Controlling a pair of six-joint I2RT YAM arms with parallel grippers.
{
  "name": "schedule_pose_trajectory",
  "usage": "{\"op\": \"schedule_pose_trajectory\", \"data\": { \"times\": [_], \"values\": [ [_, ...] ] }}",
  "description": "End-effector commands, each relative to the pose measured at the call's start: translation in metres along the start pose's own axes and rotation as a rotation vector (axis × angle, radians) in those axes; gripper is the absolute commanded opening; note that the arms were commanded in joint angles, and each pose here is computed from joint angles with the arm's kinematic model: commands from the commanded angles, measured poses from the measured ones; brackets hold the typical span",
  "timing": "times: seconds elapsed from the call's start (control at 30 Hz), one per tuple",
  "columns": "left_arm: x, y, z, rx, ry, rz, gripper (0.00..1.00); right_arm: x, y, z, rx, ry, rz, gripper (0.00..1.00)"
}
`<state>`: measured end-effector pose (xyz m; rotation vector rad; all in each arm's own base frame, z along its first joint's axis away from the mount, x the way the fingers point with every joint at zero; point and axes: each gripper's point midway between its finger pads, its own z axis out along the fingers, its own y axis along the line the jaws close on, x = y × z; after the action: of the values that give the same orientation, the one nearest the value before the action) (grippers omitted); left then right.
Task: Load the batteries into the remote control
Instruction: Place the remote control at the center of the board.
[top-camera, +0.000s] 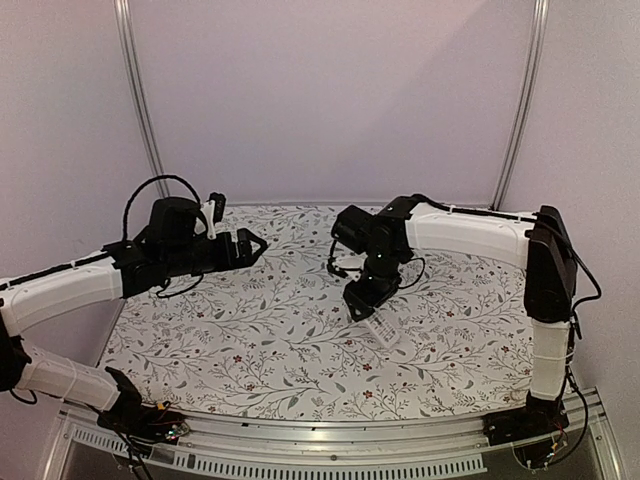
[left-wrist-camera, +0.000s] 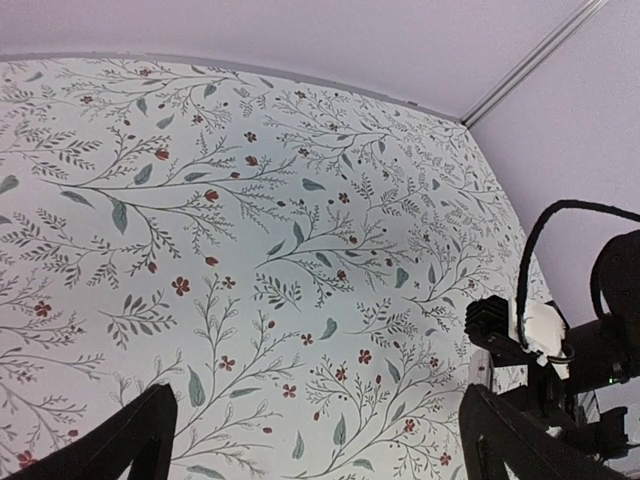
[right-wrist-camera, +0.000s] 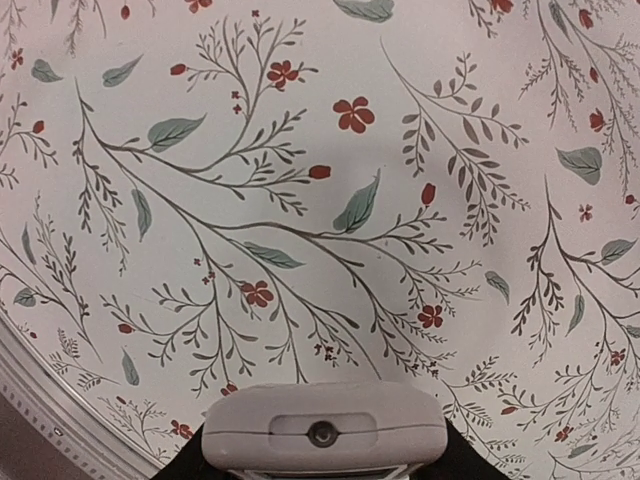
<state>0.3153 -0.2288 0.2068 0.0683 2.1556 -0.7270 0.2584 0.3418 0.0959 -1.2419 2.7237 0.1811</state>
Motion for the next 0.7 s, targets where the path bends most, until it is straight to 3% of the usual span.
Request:
{"op": "schedule_pose_trajectory", "data": {
  "times": [0.0,0.3,0.47,0.67],
  "values": [
    [0.009,0.022,-0.003,-0.078,0.020,-0.016,0.99,0.013,-0.011,0.020,0.088,0.111,-0.028,0.31],
    [0.020,0.031,0.001,-0.091,0.029,-0.037,0.99,-0.004,-0.011,0.051,0.091,0.144,-0.020,0.38],
    [0.020,0.036,-0.003,-0.121,0.026,-0.024,1.00,-0.011,-0.010,0.063,0.087,0.148,-0.012,0.54],
    [0.019,0.040,-0.006,-0.133,0.017,-0.026,1.00,-0.015,-0.009,0.074,0.072,0.145,0.003,0.62]
  ]
}}
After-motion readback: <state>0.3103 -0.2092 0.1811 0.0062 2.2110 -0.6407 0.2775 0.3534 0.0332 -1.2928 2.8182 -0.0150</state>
